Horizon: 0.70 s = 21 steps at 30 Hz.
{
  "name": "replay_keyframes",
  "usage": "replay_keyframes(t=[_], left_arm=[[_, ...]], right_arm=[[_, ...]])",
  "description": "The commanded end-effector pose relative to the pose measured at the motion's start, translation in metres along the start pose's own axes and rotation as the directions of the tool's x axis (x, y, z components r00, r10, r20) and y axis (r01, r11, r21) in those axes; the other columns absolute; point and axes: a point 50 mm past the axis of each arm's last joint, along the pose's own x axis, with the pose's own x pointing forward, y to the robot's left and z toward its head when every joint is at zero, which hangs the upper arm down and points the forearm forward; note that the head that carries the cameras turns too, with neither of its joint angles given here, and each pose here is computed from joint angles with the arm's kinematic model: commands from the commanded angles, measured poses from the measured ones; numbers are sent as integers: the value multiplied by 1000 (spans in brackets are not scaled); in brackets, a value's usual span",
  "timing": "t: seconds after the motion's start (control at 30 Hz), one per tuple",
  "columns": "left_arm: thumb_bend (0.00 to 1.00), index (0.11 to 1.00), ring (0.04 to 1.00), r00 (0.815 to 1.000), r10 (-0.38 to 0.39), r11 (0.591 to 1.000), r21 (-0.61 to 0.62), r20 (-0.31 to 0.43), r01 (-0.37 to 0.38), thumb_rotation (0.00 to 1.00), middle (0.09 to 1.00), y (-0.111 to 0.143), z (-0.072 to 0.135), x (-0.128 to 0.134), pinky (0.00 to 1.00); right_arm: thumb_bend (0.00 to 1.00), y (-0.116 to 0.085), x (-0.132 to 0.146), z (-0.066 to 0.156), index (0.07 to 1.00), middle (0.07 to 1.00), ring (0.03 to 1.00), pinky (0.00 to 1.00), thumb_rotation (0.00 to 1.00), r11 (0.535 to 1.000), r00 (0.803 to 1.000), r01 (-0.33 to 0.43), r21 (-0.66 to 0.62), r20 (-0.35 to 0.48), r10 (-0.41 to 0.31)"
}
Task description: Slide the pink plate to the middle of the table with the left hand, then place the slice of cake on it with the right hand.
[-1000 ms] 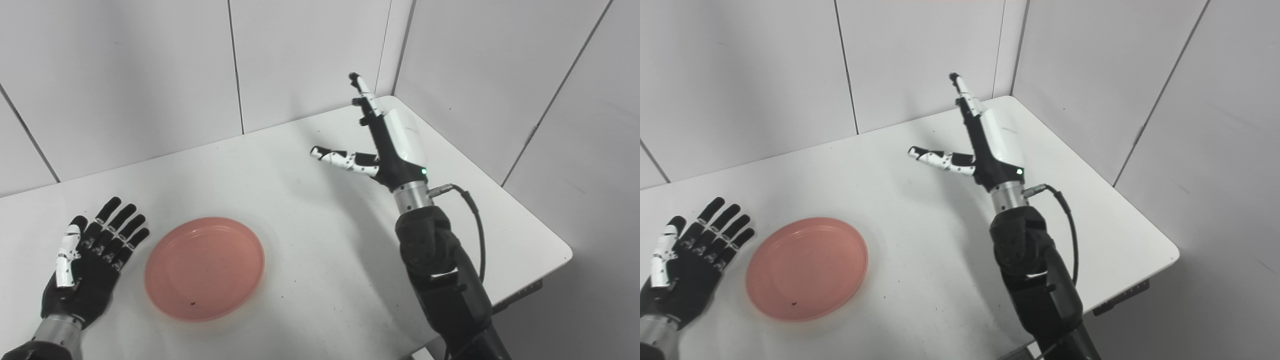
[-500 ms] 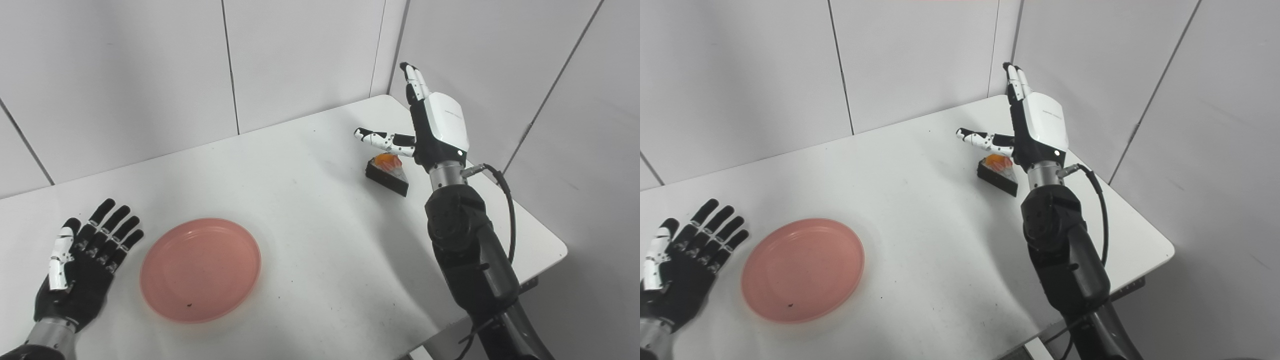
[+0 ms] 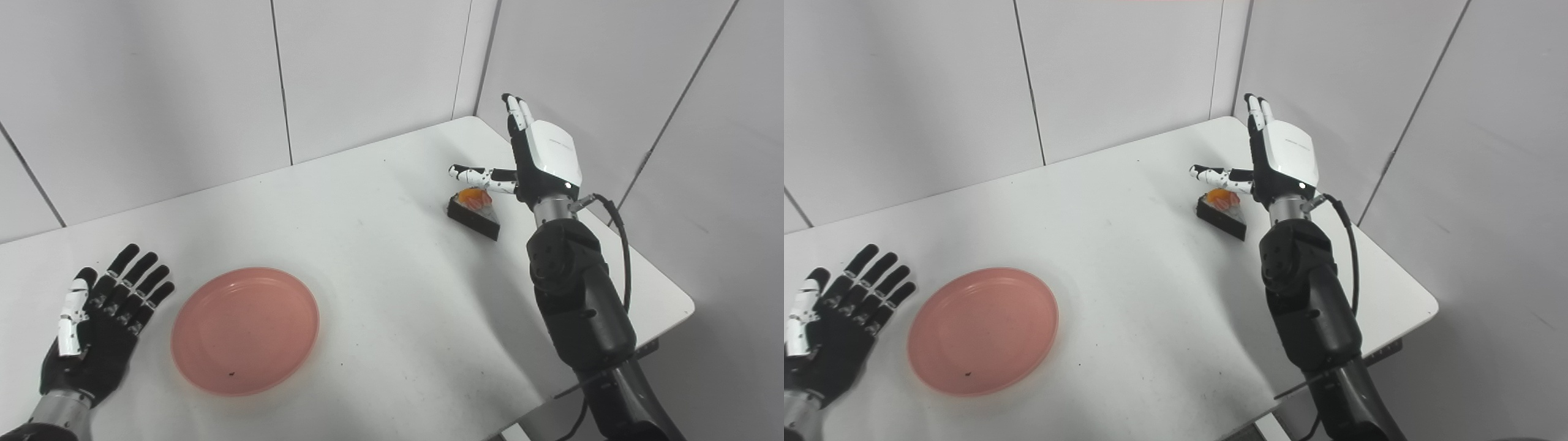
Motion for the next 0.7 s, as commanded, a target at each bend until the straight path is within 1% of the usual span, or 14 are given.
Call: replay_keyframes(t=[0.0, 0.17, 0.33, 0.47, 0.57, 0.67], left_arm=[[411, 871, 876, 986, 102, 994, -27, -134, -107, 1000, 884, 23, -33, -21, 869], [414, 873, 876, 986, 100, 994, -27, -132, -105, 1000, 885, 23, -32, -22, 871], [412, 869, 875, 986, 103, 994, -31, -130, -108, 1000, 882, 23, -31, -23, 872], [413, 868, 874, 986, 103, 994, -27, -130, -108, 1000, 882, 23, -31, -24, 875], [412, 867, 873, 986, 103, 994, -25, -130, -107, 1000, 879, 23, -30, -24, 873], [415, 867, 875, 987, 99, 994, -27, -130, -103, 1000, 880, 24, -31, -24, 874]], right_arm=[[926, -17, 13, 9, 980, 991, 872, 595, 602, 998, 998, 54, -17, 24, -54], [933, -6, 21, 7, 990, 998, 888, 606, 620, 999, 1000, 6, -42, 1, -6], [965, 4, 31, 3, 991, 1000, 899, 634, 642, 997, 999, -45, -64, -23, 44], [963, 11, 36, 2, 987, 994, 900, 645, 633, 994, 997, -73, -77, -28, 71], [966, 18, 39, 3, 980, 988, 889, 627, 627, 991, 995, -96, -90, -30, 94], [969, 24, 42, 5, 978, 983, 851, 599, 629, 989, 994, -112, -101, -33, 109]])
